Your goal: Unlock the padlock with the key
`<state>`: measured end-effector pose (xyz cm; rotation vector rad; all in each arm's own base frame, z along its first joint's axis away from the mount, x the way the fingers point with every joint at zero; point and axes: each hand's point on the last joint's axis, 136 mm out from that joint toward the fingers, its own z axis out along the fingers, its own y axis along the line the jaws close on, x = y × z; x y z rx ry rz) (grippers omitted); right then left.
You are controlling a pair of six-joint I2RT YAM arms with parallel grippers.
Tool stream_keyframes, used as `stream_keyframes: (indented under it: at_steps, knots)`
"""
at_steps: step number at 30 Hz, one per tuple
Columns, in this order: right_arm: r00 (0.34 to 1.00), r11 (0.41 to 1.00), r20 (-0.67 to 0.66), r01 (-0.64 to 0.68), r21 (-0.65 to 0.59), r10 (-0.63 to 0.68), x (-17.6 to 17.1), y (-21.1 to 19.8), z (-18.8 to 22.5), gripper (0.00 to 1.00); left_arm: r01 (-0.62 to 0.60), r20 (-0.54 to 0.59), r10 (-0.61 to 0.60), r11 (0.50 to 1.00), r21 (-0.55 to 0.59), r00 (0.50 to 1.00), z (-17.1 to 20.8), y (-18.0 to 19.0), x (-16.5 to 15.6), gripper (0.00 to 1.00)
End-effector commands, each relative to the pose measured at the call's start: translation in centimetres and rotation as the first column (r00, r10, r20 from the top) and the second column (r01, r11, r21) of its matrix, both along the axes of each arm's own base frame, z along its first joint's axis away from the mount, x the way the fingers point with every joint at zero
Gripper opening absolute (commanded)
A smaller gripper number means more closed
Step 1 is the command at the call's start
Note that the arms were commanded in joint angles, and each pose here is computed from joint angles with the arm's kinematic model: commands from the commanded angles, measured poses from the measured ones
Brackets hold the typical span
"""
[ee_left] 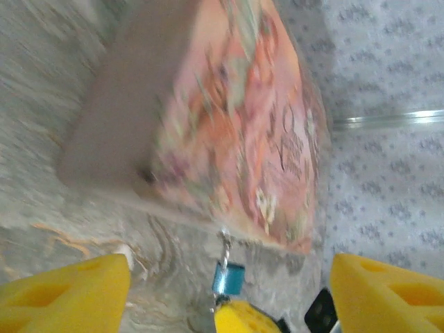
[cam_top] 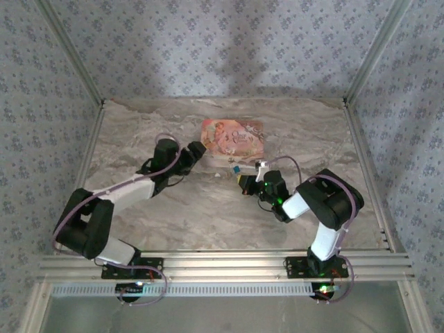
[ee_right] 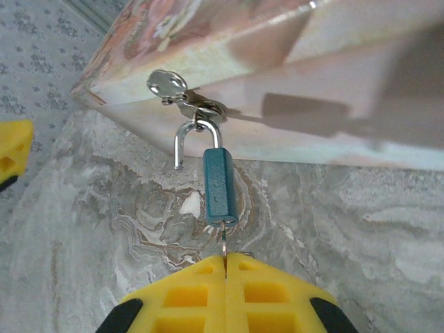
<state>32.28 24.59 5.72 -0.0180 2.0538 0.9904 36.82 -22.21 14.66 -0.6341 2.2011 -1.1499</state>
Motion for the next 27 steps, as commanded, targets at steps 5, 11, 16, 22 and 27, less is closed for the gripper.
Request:
stream_keyframes:
  at_steps: [5, 11, 16, 22, 27]
  knots:
    - [0.993, 0.984, -0.117, 0.053, 0.168, -0.033, 0.1, 0.3, -0.4, 0.0, 0.167, 0.034, -0.176, 0.968, 0.186, 0.984, 1.3, 1.2, 3.2, 0.8]
    - [0.992, 0.989, -0.118, 0.066, 0.131, -0.05, 0.1, -0.1, -1.3, 0.0, 0.221, 0.036, -0.239, 0.94, 0.261, 0.97, 0.5, 0.6, 6.4, 0.81]
    - [0.992, 0.992, -0.122, 0.059, 0.115, -0.045, 0.2, 0.0, -1.7, 0.0, 0.267, 0.003, -0.275, 0.936, 0.23, 0.961, -1.5, -0.8, 8.1, 0.81]
    - [0.991, 0.991, -0.13, 0.056, 0.118, -0.04, 0.2, 0.0, -1.8, 0.0, 0.311, -0.038, -0.309, 0.932, 0.185, 0.95, -4.0, -2.2, 8.4, 0.77]
    - [0.99, 0.993, -0.132, 0.053, 0.104, -0.039, 0.0, -0.3, -1.9, 0.08, 0.32, -0.067, -0.313, 0.93, 0.178, 0.947, -5.7, -2.4, 7.9, 0.71]
